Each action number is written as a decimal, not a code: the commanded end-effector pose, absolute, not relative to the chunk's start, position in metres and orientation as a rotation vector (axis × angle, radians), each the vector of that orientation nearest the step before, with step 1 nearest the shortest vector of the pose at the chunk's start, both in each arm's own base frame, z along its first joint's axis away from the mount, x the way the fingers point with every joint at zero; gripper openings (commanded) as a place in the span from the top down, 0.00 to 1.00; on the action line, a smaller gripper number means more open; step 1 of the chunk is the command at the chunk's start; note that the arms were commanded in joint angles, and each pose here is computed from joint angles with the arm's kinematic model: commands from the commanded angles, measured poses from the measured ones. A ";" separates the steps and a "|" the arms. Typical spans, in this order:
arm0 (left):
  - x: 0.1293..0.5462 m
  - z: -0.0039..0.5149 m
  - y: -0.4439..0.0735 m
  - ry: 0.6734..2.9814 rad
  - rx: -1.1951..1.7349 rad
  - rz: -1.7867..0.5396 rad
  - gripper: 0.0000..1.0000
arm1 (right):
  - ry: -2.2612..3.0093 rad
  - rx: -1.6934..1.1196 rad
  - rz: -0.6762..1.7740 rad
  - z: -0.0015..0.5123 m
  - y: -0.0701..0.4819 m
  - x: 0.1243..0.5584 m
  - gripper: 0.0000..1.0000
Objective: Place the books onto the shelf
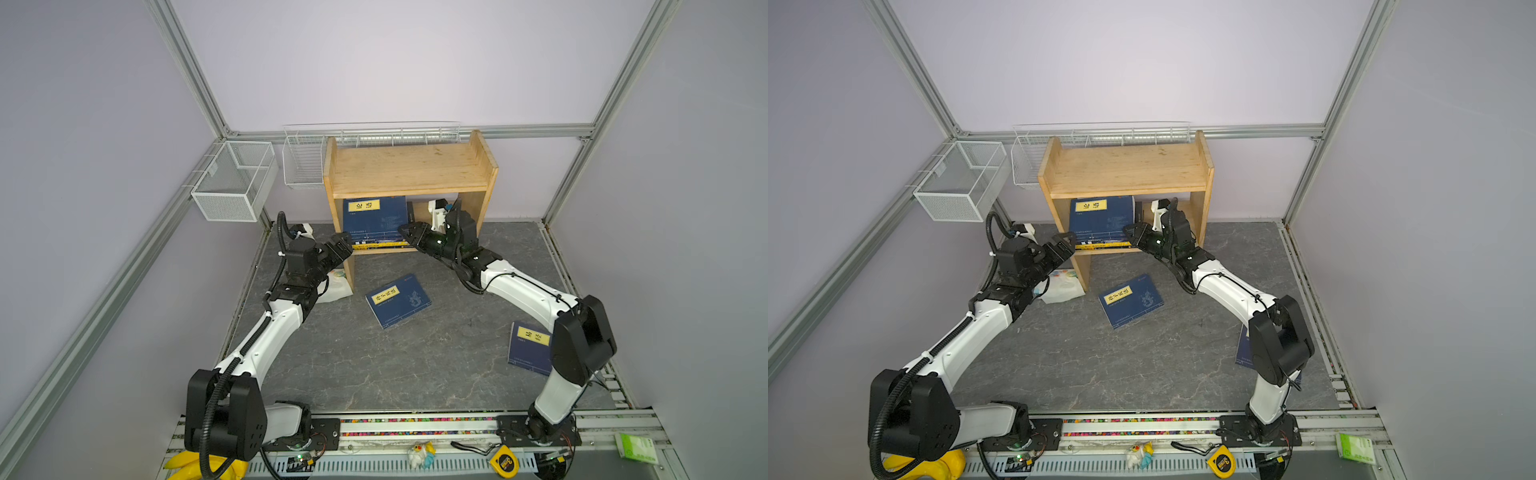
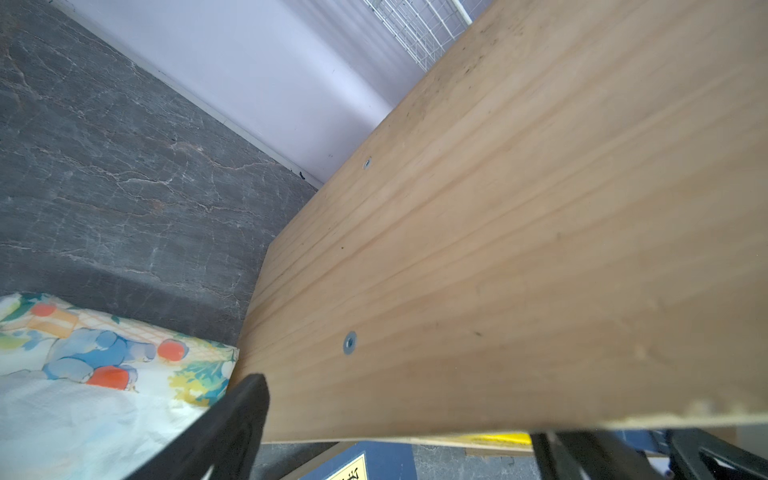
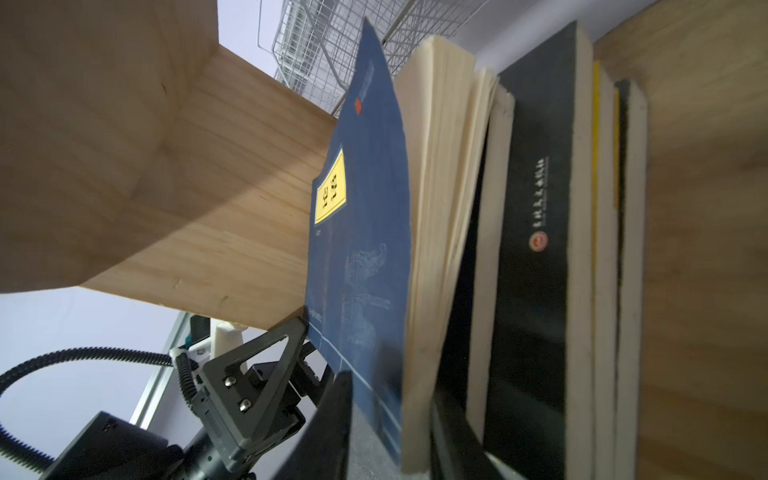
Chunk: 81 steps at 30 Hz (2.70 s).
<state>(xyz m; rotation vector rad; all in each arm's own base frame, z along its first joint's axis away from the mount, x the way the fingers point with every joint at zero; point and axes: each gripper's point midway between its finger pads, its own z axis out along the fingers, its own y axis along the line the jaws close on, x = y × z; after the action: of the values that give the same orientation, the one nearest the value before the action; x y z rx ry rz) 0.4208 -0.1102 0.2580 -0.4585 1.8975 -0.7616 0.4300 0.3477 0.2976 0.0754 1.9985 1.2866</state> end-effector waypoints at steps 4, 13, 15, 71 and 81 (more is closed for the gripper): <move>0.413 0.218 -0.094 2.002 -0.548 -0.657 0.06 | 2.011 0.066 0.989 0.310 0.312 0.435 0.51; 0.408 0.258 -0.109 1.920 -0.433 -0.775 0.05 | 1.991 -0.041 0.930 0.319 0.311 0.432 0.58; 0.400 0.283 -0.116 1.858 -0.357 -0.829 0.05 | 1.981 -0.071 0.936 0.322 0.313 0.429 0.57; 0.309 0.040 -0.180 2.380 -0.584 -0.905 0.09 | 2.451 -0.339 0.726 0.045 0.298 0.359 0.21; 0.316 0.015 -0.197 2.391 -0.621 -0.994 0.13 | 2.427 -0.311 1.024 0.065 0.321 0.334 0.39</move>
<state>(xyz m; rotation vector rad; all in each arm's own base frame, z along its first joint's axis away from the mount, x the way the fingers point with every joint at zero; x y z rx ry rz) 0.3351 -0.1996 0.0523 -0.5449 2.2680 -1.0240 0.3444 0.3097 0.0479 -0.3087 2.4636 0.8959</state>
